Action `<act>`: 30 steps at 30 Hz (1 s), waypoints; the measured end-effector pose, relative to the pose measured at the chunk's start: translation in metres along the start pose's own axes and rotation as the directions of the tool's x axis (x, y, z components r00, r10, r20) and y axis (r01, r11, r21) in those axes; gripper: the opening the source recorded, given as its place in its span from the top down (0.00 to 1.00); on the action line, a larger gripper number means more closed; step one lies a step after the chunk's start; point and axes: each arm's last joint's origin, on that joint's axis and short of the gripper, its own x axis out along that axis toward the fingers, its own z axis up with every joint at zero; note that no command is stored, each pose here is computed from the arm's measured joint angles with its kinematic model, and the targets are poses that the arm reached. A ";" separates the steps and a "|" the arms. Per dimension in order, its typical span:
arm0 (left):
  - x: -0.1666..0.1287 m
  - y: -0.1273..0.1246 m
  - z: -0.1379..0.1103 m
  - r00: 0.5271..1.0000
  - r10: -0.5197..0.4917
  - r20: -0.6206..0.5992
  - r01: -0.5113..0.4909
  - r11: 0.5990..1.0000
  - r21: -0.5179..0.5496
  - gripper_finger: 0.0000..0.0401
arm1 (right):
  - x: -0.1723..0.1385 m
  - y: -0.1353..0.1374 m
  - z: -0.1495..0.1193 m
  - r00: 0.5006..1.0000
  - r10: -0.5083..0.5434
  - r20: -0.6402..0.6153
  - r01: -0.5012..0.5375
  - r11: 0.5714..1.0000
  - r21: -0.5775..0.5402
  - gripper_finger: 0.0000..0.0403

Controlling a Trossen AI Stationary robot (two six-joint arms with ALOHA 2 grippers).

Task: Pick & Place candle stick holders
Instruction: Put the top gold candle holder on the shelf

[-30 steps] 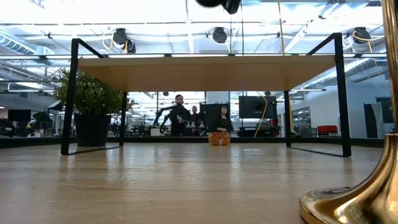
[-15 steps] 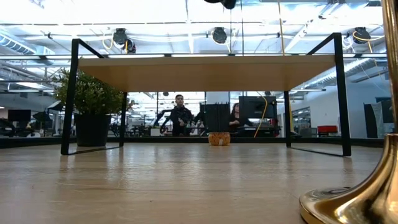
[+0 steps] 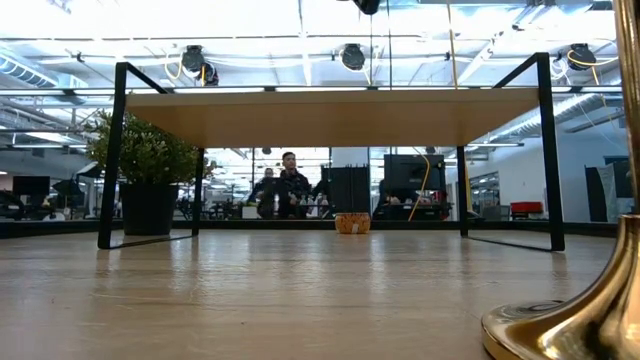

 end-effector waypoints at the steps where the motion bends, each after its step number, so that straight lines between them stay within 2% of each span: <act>1: 0.002 0.001 0.000 1.000 -0.005 -0.001 0.005 1.000 0.000 0.98 | 0.001 -0.001 0.000 1.000 0.001 0.001 -0.001 1.000 -0.001 0.74; 13: 0.017 0.007 -0.006 0.999 -0.040 -0.031 0.040 0.999 -0.019 0.98 | 0.013 -0.010 -0.006 0.999 0.038 -0.034 -0.036 0.998 0.058 0.73; 17: 0.017 0.007 -0.006 0.999 -0.039 -0.034 0.038 0.999 -0.021 0.96 | 0.013 -0.010 -0.005 0.999 0.041 -0.030 -0.039 0.998 0.055 0.78; 25: 0.017 0.007 -0.006 0.998 -0.045 -0.037 0.044 0.999 -0.027 0.96 | 0.013 -0.009 -0.005 0.998 0.046 -0.034 -0.044 0.998 0.042 0.96; 30: 0.017 0.006 -0.006 0.998 -0.056 -0.040 0.054 0.998 -0.041 0.97 | 0.012 -0.008 -0.005 0.997 0.060 -0.041 -0.058 0.997 0.045 0.95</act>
